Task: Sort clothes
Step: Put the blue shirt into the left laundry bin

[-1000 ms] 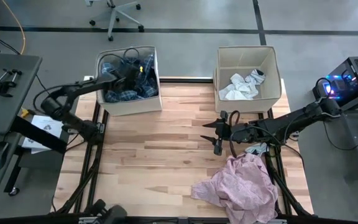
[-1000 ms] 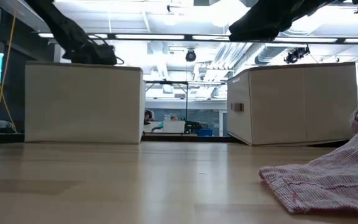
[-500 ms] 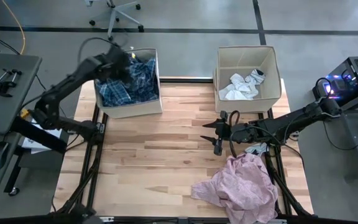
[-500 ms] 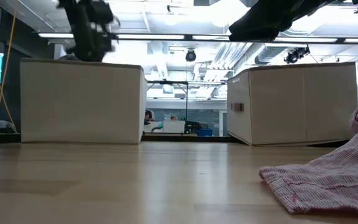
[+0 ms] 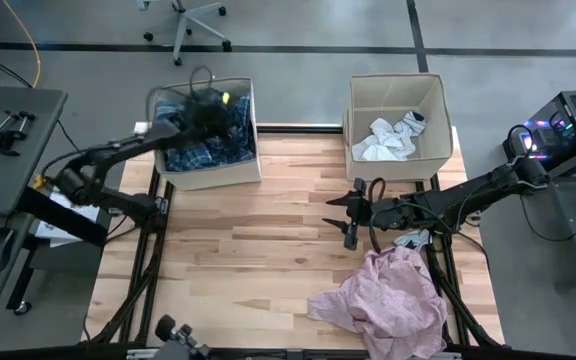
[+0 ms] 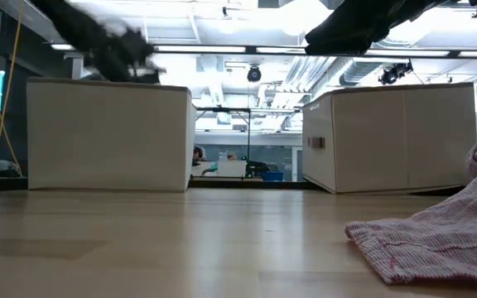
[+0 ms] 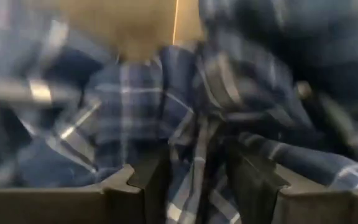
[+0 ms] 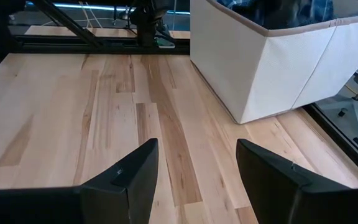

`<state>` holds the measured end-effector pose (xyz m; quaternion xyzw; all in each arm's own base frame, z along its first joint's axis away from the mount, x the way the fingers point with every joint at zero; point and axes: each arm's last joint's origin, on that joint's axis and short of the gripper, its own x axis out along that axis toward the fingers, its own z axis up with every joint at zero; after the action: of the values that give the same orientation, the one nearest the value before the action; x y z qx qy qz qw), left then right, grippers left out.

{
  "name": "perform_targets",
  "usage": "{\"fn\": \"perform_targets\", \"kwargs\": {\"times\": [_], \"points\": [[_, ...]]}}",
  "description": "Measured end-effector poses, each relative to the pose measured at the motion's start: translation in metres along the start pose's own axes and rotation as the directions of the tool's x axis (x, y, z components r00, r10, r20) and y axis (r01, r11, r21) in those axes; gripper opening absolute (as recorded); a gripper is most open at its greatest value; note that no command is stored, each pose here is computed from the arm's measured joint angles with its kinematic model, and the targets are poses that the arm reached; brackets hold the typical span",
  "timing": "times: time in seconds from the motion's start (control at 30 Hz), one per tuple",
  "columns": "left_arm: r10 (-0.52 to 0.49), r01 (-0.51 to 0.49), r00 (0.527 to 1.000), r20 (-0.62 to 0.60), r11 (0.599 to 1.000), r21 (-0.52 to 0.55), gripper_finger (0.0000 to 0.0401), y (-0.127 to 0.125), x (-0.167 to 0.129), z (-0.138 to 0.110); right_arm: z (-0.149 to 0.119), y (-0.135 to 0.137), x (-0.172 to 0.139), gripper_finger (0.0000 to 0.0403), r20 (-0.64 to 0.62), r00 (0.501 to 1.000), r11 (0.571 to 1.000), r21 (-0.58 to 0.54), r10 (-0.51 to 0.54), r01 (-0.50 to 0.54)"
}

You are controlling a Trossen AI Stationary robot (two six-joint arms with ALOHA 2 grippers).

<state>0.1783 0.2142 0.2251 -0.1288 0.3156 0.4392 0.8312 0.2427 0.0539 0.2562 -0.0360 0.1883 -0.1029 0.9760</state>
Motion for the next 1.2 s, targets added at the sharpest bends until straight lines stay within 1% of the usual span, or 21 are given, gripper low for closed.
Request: {"fn": "perform_targets", "kwargs": {"times": [0.1, 0.17, 0.23, 0.3, 0.37, 0.53, 0.67, 0.73, 0.77, 0.87, 0.93, 1.0, 1.07, 1.17, 1.2], "points": [[0.003, -0.005, 0.997, -0.071, 0.999, -0.031, 0.0138, -0.003, 0.03, -0.034, 0.0, 0.0, 0.0, 0.0204, -0.001, 1.0, 1.0, 0.0, 0.0, 0.0], [0.008, -0.011, 0.993, -0.122, 1.0, -0.022, 0.0132, -0.003, 0.041, -0.045, 0.0, 0.0, 0.0, 0.0204, -0.001, 1.0, 1.0, 0.0, 0.001, -0.001], [0.008, -0.009, 0.99, -0.142, 1.0, -0.005, 0.0126, -0.003, 0.042, -0.046, 0.0, 0.0, 0.0, 0.0204, -0.001, 1.0, 1.0, 0.0, 0.002, -0.002], [0.004, -0.004, 0.992, -0.128, 1.0, 0.003, 0.0121, -0.004, 0.036, -0.036, 0.0, -0.001, 0.0, 0.0204, -0.002, 1.0, 1.0, -0.005, 0.0, 0.0], [-0.006, 0.007, 0.994, -0.113, 1.0, 0.008, 0.0117, -0.006, 0.023, -0.023, 0.0, -0.001, 0.0, 0.0204, -0.003, 1.0, 1.0, -0.006, -0.001, 0.001], [-0.039, 0.039, 0.999, -0.001, 0.999, 0.013, 0.0114, -0.007, -0.033, 0.028, 0.0, -0.002, 0.001, 0.0204, -0.005, 1.0, 1.0, -0.004, -0.006, 0.006], [-0.1, 0.097, 0.994, 0.048, 0.993, 0.066, 0.0114, -0.005, -0.067, 0.041, -0.001, -0.002, 0.001, 0.0204, -0.008, 1.0, 1.0, -0.005, -0.006, 0.006], [-0.09, 0.084, 0.994, 0.064, 0.993, 0.079, 0.0114, -0.003, -0.076, 0.041, -0.001, -0.002, 0.001, 0.0204, -0.008, 1.0, 1.0, -0.005, -0.006, 0.006], [-0.066, 0.061, 0.996, 0.067, 0.995, 0.076, 0.0114, -0.002, -0.077, 0.039, -0.001, -0.002, 0.001, 0.0204, -0.008, 1.0, 1.0, -0.004, -0.006, 0.006], [0.05, -0.05, 0.998, 0.035, 0.999, 0.021, 0.0114, 0.0, -0.065, 0.02, -0.001, -0.002, 0.001, 0.0204, -0.009, 1.0, 1.0, -0.001, -0.006, 0.006], [0.112, -0.112, 0.994, -0.003, 0.993, -0.031, 0.0114, 0.001, -0.051, 0.001, -0.001, -0.002, 0.001, 0.0204, -0.015, 1.0, 1.0, -0.003, -0.007, 0.006], [0.126, -0.129, 0.991, -0.054, 0.99, -0.056, 0.0114, 0.0, -0.034, -0.025, -0.002, -0.002, 0.001, 0.0204, -0.022, 1.0, 1.0, 0.003, -0.007, 0.007], [0.112, -0.118, 0.99, -0.083, 0.991, -0.067, 0.0114, -0.002, -0.018, -0.05, -0.003, -0.002, 0.001, 0.0204, -0.028, 1.0, 1.0, 0.008, -0.008, 0.008], [0.111, -0.117, 0.991, -0.08, 0.991, -0.07, 0.0114, -0.003, -0.003, -0.077, -0.003, -0.002, 0.001, 0.0204, -0.034, 0.999, 1.0, 0.005, -0.009, 0.009], [0.118, -0.123, 0.991, -0.06, 0.99, -0.074, 0.0114, -0.003, 0.0, -0.082, -0.003, -0.002, 0.001, 0.0204, -0.034, 0.999, 1.0, 0.005, -0.01, 0.01]]}}
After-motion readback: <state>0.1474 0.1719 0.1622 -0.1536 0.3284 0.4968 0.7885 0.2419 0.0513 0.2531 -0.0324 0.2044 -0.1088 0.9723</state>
